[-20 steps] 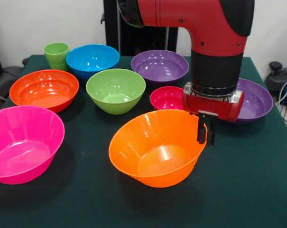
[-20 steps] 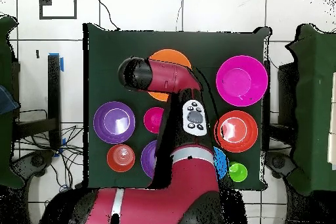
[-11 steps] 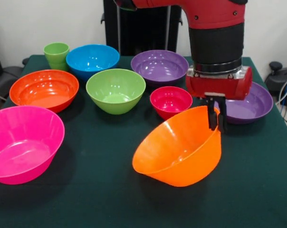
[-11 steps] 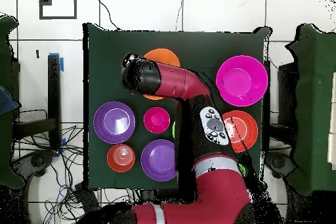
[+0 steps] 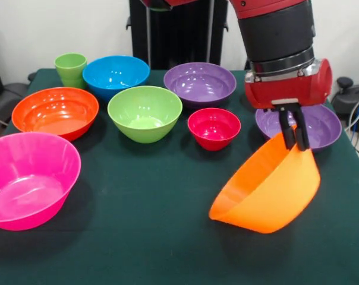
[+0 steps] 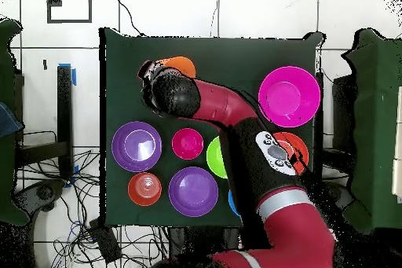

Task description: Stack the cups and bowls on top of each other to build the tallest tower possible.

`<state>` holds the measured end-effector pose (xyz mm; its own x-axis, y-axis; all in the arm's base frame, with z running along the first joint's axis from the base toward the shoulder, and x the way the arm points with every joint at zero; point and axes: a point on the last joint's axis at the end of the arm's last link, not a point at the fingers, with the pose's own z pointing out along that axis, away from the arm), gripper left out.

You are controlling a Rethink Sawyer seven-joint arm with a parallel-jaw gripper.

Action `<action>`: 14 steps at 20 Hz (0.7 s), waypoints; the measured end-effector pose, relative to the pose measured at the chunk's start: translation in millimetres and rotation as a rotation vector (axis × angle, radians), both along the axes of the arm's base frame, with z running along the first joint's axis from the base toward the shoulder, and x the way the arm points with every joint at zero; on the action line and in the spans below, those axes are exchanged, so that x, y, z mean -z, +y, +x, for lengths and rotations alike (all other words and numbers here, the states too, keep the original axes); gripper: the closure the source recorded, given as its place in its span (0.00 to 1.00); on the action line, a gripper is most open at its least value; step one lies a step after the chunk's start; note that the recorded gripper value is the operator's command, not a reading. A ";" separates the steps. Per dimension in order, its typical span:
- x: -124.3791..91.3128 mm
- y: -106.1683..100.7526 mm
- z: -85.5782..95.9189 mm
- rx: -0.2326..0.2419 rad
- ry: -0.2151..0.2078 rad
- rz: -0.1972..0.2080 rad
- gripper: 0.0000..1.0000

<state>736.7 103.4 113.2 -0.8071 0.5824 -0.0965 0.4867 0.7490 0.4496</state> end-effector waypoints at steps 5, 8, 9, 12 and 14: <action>-10.2 14.6 -2.0 -0.022 -0.017 0.082 1.00; -13.6 20.1 -4.0 -0.040 -0.025 0.104 1.00; -16.4 24.8 -5.5 -0.056 -0.032 0.119 1.00; -21.4 32.8 -7.9 -0.085 -0.046 0.139 1.00; -27.8 41.5 -9.4 -0.119 -0.067 0.158 1.00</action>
